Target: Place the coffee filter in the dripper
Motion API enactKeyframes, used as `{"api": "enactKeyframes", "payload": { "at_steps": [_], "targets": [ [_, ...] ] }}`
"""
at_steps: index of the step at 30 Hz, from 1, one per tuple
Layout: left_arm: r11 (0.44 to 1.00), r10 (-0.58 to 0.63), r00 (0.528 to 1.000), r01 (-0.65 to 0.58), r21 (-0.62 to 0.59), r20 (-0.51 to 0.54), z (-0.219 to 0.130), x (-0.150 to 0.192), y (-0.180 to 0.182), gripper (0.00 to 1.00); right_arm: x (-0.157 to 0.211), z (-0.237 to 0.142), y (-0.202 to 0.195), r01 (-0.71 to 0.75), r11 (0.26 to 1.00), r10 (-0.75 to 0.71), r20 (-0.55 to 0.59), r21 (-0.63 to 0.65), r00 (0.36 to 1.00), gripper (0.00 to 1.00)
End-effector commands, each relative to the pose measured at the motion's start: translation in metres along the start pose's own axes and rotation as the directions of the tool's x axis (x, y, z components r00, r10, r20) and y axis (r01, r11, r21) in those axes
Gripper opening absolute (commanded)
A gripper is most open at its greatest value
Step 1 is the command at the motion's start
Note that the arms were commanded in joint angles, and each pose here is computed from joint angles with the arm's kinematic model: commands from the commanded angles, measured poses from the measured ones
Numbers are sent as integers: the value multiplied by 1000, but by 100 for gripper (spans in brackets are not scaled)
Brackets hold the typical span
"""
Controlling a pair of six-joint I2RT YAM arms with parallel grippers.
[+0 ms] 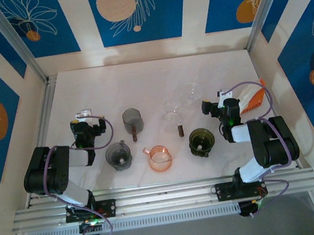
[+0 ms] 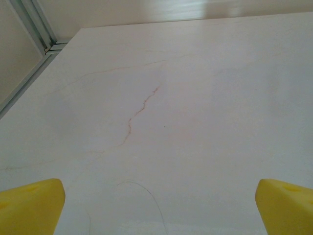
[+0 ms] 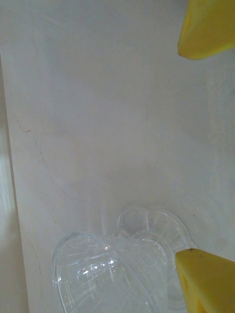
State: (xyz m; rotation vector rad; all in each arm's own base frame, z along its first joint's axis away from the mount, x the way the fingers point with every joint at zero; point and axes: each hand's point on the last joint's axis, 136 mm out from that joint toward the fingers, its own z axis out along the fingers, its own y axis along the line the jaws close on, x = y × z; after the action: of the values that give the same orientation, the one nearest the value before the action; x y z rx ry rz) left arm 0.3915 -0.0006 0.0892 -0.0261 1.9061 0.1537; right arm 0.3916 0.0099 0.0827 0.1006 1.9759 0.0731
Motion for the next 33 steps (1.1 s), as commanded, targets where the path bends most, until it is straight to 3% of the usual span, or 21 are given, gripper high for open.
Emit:
{"api": "enactKeyframes", "payload": {
  "at_steps": [1, 10, 16, 21, 22, 24, 25, 26, 27, 29, 31, 33],
  "targets": [
    [1000, 4, 1000, -5, 14, 22, -1, -4, -2, 100, -11, 0, 1, 9, 1000, -8, 39, -10, 999, 99],
    [1000, -9, 1000, 9, -6, 27, -8, -10, 3, 100, -18, -5, -2, -22, 999, 23, 31, -23, 999, 99],
    [994, -33, 999, 37, -104, 39, -25, -40, 23, 100, -33, -12, -16, -108, 990, 116, -97, 91, 988, 99],
    [981, -144, 978, 161, -107, 151, -44, -89, 32, 100, -54, -31, -18, -140, 968, 159, -74, 210, 984, 99],
    [972, -190, 964, 212, -104, 186, -48, -99, 35, 100, -56, -34, -22, -161, 956, 183, -71, 247, 980, 99],
    [895, -378, 889, 422, -144, 257, -60, -110, 53, 100, -55, -43, -40, -293, 882, 338, -63, 369, 939, 99],
    [808, -507, 817, 561, -178, 273, -66, -103, 65, 100, -50, -47, -47, -385, 824, 448, -61, 415, 892, 99],
    [664, -648, 702, 711, -233, 296, -76, -86, 80, 100, -46, -46, -43, -457, 801, 534, -116, 387, 838, 99],
    [564, -729, 616, 788, -248, 298, -85, -76, 88, 100, -43, -44, -35, -518, 789, 592, -187, 330, 784, 99],
    [622, -732, 634, 771, -135, 250, -88, -91, 77, 100, -35, -43, -33, -643, 687, 723, -223, 338, 654, 99],
    [663, -720, 656, 747, -54, 225, -91, -107, 65, 100, -38, -34, -18, -678, 701, 712, -275, 222, 646, 99],
    [639, -750, 630, 769, -29, 202, -93, -108, 61, 100, -37, -33, -15, -682, 699, 714, -253, 217, 652, 99]
  ]
}}
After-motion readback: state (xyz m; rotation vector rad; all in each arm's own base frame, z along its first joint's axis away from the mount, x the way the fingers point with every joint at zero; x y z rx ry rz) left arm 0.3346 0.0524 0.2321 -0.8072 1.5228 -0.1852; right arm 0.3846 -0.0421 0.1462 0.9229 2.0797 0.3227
